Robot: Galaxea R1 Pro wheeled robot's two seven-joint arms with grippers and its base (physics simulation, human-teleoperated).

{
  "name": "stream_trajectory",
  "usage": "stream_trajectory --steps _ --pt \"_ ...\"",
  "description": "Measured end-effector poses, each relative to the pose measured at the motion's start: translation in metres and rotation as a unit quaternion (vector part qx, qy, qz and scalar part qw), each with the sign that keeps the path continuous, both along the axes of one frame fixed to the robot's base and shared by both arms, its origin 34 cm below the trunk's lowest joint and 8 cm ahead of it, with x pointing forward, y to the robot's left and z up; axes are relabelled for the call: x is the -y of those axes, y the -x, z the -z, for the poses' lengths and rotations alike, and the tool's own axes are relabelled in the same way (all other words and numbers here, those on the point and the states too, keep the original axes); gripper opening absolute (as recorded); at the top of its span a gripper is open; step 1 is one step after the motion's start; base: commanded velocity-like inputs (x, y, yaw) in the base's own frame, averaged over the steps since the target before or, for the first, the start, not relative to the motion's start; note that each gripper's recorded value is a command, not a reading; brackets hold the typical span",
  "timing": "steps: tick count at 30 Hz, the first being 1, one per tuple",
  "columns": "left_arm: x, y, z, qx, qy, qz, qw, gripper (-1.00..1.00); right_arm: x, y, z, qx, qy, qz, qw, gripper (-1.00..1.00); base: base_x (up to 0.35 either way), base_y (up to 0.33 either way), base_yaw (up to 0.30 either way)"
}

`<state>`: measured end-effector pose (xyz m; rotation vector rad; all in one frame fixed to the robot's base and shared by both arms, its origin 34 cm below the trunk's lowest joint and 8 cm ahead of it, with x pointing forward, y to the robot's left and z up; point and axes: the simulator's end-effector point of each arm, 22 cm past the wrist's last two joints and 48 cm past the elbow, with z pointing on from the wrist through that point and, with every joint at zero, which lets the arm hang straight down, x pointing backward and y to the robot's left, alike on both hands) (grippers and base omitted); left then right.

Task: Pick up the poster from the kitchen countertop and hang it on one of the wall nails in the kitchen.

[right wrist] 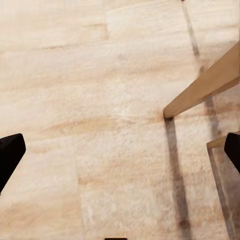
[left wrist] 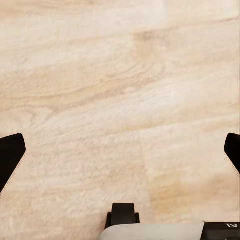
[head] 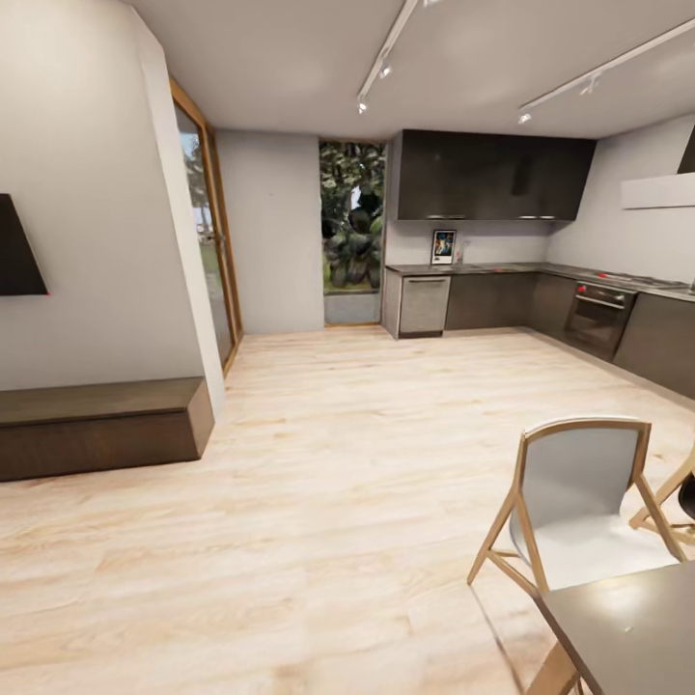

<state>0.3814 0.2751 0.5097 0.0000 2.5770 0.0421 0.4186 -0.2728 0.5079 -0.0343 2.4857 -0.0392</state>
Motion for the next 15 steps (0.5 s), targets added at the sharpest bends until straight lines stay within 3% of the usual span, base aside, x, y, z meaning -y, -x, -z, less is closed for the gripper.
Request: stream_trajectory --steps 15 --pt "0.0001 0.0000 0.0000 0.000 0.000 0.000 1.0000 1.00 0.0003 0.0003 0.0002 0.000 0.000 0.001 1.0000 1.00 0.337 0.000 0.000"
